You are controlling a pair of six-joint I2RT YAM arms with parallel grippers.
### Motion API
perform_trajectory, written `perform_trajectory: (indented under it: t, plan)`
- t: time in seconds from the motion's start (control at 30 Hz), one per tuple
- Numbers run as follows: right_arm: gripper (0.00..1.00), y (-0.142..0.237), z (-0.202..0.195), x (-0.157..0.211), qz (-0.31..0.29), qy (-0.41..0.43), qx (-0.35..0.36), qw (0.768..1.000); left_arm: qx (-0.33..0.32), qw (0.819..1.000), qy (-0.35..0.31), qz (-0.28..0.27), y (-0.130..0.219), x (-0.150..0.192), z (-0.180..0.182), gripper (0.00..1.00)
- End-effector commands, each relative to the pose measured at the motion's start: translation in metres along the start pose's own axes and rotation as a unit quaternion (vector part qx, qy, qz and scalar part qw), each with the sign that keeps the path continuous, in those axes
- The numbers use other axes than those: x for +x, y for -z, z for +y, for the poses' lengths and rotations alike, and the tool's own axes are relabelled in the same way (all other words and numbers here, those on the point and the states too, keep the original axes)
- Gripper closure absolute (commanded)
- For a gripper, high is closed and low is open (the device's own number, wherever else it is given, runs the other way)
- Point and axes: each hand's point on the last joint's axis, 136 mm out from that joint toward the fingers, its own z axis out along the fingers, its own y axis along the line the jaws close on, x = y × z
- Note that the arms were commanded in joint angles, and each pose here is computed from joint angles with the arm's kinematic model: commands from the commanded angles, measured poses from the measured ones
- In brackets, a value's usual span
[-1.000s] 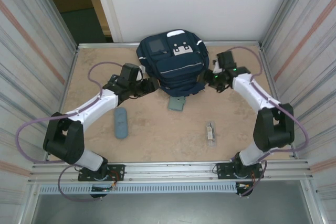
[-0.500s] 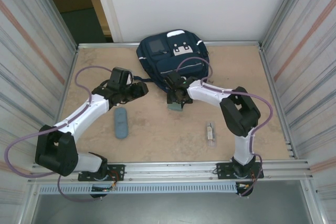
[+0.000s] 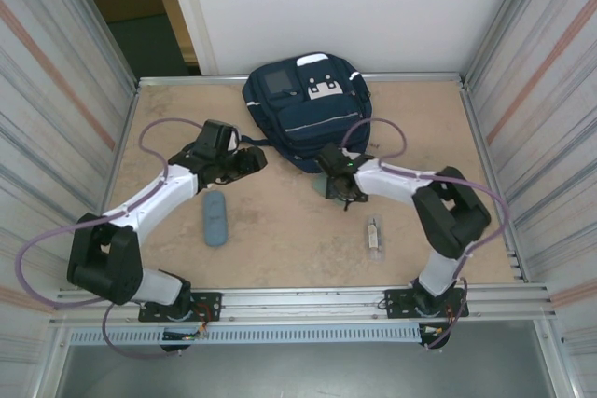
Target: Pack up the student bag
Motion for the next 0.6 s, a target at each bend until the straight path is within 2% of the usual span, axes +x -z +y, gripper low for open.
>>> perform_trajectory:
  t: [0.0, 0.13, 0.27, 0.4, 0.57]
  plan:
    - [0.35, -0.004, -0.05, 0.033, 0.062, -0.011, 0.042, 0.997, 0.024, 1.0, -0.002, -0.002, -0.007, -0.013, -0.014, 0.35]
    - [0.34, 0.007, -0.073, 0.03, 0.06, -0.034, 0.032, 0.997, 0.015, 1.0, 0.003, -0.014, -0.021, -0.03, -0.018, 0.34]
    - [0.3, 0.037, -0.078, 0.0, 0.025, -0.035, 0.011, 0.999, -0.008, 0.999, 0.007, -0.034, -0.048, -0.055, -0.014, 0.32]
    - [0.29, 0.063, -0.045, -0.04, -0.02, 0.008, -0.065, 0.998, -0.015, 0.999, 0.014, -0.028, -0.083, -0.068, -0.011, 0.32]
    - [0.29, 0.082, -0.006, -0.068, -0.041, -0.004, -0.141, 0.989, -0.013, 0.999, 0.022, -0.034, -0.12, -0.083, -0.011, 0.32]
